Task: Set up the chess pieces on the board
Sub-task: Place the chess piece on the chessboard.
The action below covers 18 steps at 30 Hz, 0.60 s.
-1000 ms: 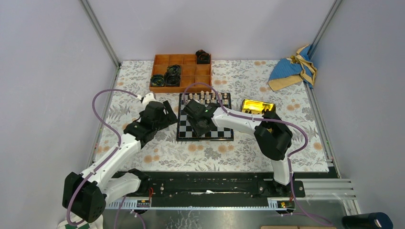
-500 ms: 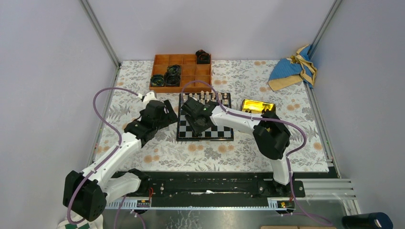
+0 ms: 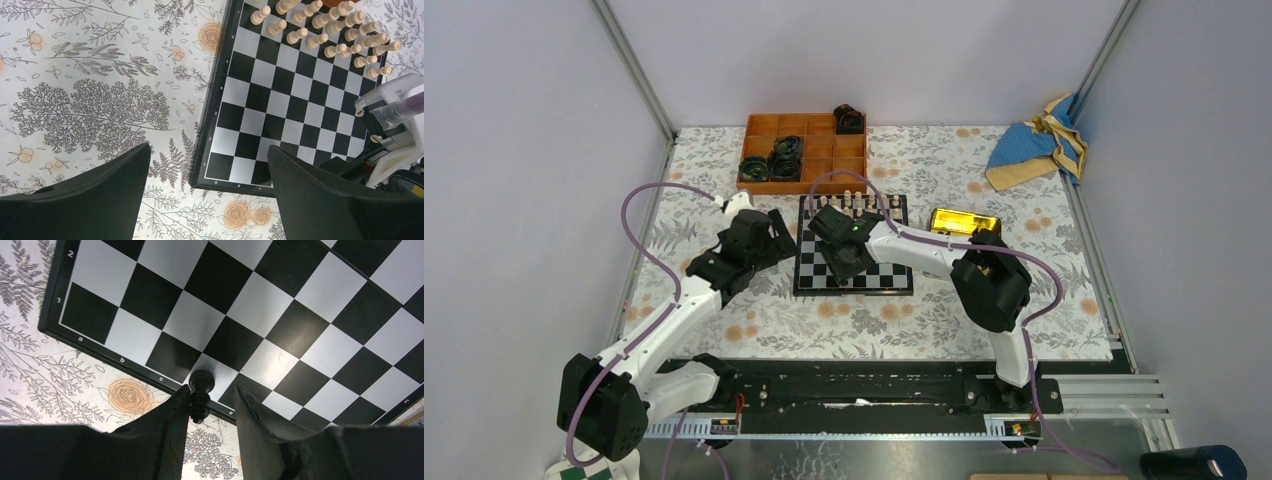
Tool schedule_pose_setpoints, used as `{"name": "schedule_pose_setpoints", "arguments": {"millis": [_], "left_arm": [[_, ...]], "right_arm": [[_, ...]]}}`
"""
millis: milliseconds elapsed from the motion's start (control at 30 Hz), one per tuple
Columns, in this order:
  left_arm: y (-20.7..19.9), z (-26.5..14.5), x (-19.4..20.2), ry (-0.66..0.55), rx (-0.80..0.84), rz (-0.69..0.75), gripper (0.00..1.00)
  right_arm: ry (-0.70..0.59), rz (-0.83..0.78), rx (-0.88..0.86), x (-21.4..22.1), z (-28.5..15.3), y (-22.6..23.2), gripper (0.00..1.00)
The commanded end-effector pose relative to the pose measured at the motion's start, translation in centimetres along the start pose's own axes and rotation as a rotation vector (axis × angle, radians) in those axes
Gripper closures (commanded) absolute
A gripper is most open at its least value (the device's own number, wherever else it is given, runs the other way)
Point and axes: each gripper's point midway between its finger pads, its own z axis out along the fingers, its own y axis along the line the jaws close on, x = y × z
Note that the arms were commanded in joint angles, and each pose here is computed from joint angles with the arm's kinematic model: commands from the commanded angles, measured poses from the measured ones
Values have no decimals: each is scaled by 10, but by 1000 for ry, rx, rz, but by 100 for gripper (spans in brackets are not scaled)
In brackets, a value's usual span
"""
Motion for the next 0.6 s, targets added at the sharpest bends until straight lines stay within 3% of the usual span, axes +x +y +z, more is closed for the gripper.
{"name": "schedule_pose_setpoints", "arguments": {"millis": [0,300,567], "left_arm": [[-10,1,-14,-53,26,1,6],[-10,3,-13,-50,27,0,6],[-13,3,-18,-59,29,4,6]], "right_arm": [[-20,7,12,-4,-5,-9,56],[-22,12,-5,-6,-8,-9,56],[-75,-34,-144,-33,-32,18,55]]}}
